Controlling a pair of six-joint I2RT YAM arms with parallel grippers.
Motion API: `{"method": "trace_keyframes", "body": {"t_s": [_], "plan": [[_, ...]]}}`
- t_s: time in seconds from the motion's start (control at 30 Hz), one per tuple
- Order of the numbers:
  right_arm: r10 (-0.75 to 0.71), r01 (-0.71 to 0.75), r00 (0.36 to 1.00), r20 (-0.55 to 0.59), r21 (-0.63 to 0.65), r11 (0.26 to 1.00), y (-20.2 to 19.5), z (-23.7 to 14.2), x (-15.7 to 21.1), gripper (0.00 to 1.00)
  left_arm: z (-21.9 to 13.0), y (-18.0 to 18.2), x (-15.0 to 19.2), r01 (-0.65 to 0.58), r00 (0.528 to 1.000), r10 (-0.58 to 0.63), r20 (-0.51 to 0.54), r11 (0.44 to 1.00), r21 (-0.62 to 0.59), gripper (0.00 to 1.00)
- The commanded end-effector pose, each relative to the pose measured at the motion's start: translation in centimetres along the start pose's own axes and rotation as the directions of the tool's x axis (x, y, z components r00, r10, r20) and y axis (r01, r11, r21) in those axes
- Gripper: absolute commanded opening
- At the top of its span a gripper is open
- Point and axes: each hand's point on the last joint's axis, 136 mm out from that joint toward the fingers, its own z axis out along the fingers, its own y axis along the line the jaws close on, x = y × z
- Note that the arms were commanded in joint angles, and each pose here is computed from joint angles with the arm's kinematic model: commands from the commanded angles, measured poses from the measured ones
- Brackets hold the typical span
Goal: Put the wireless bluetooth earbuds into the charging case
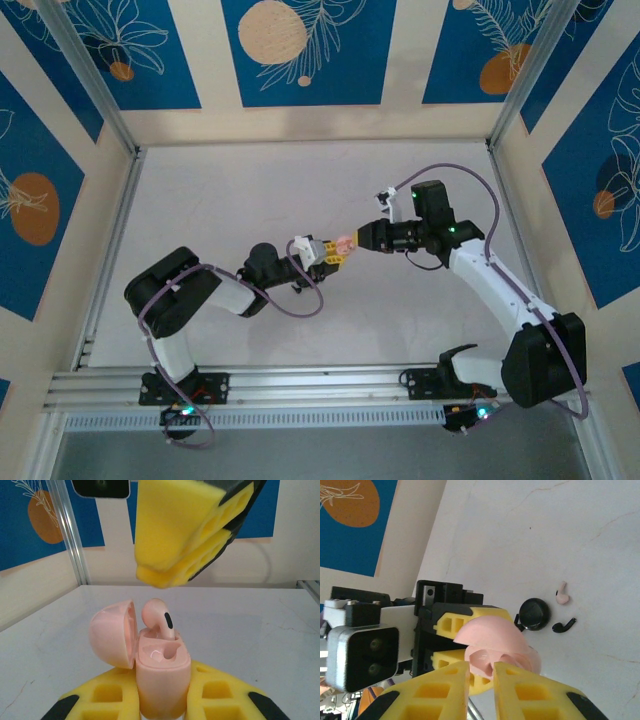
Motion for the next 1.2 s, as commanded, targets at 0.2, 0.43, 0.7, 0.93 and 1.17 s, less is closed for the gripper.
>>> {"method": "trace_keyframes", "body": {"t_s": [0.2,0.43,0.7,0.93,1.17], "plan": [[0.040,-0.035,0.994,-0.098,0.051,0.998,-2.4,2.1,2.8,0.20,0.1,-0.4,-2.4,-0.045,0.997,0.044,0.068,0.999,0.012,0.11],[0.037,-0.029,0.994,-0.103,0.079,0.996,-2.7,2.1,3.1,0.20,0.1,-0.2,-2.6,-0.053,0.996,0.053,0.072,0.999,0.000,0.11],[-0.060,0.061,0.998,-0.005,0.037,0.997,1.4,-0.4,-0.3,0.40,-1.5,1.6,-1.3,-0.010,0.999,0.014,0.031,0.995,-0.102,0.11],[0.000,0.016,0.997,-0.079,0.205,0.979,-0.2,0.3,-0.3,0.42,-5.4,5.3,0.3,0.096,0.995,-0.099,0.003,0.956,-0.279,0.11],[0.127,-0.061,0.970,-0.209,0.299,0.952,-1.6,4.3,0.8,0.42,-10.0,8.0,1.3,0.213,0.975,-0.220,0.033,0.878,-0.428,0.12]]}}
